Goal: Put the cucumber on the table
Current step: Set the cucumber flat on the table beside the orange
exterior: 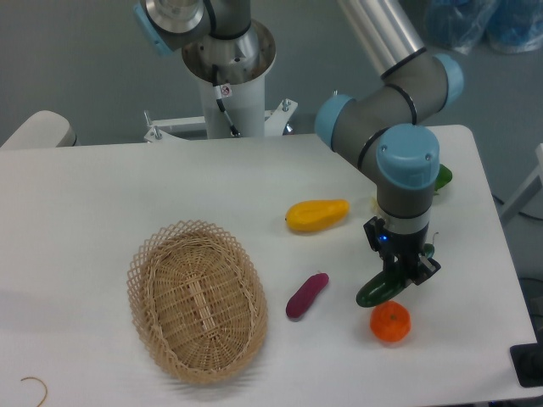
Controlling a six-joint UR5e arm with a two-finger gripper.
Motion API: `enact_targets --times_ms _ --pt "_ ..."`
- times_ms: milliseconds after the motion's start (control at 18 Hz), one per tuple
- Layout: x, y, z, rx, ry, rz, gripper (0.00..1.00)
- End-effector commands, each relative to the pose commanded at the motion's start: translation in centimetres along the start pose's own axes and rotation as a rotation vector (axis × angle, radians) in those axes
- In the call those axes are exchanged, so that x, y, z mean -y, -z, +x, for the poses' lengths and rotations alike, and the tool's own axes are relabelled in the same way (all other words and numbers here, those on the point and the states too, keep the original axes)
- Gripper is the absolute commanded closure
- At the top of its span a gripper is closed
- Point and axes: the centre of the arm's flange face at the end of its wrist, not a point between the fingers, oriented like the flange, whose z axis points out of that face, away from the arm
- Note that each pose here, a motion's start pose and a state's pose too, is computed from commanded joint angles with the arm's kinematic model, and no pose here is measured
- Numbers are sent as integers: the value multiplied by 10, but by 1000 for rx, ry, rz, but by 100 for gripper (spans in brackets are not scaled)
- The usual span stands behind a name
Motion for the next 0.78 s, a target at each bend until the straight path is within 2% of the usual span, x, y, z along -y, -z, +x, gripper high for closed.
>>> enact_targets --times_ms 222,611,667,778 --pt "-15 -14 13 -36 -104 3 72" --pt "-13 -24 25 -65 -102 7 69" --pt "-13 -25 26 -67 -98 5 63" --pt "-12 -25 26 -67 -93 5 28"
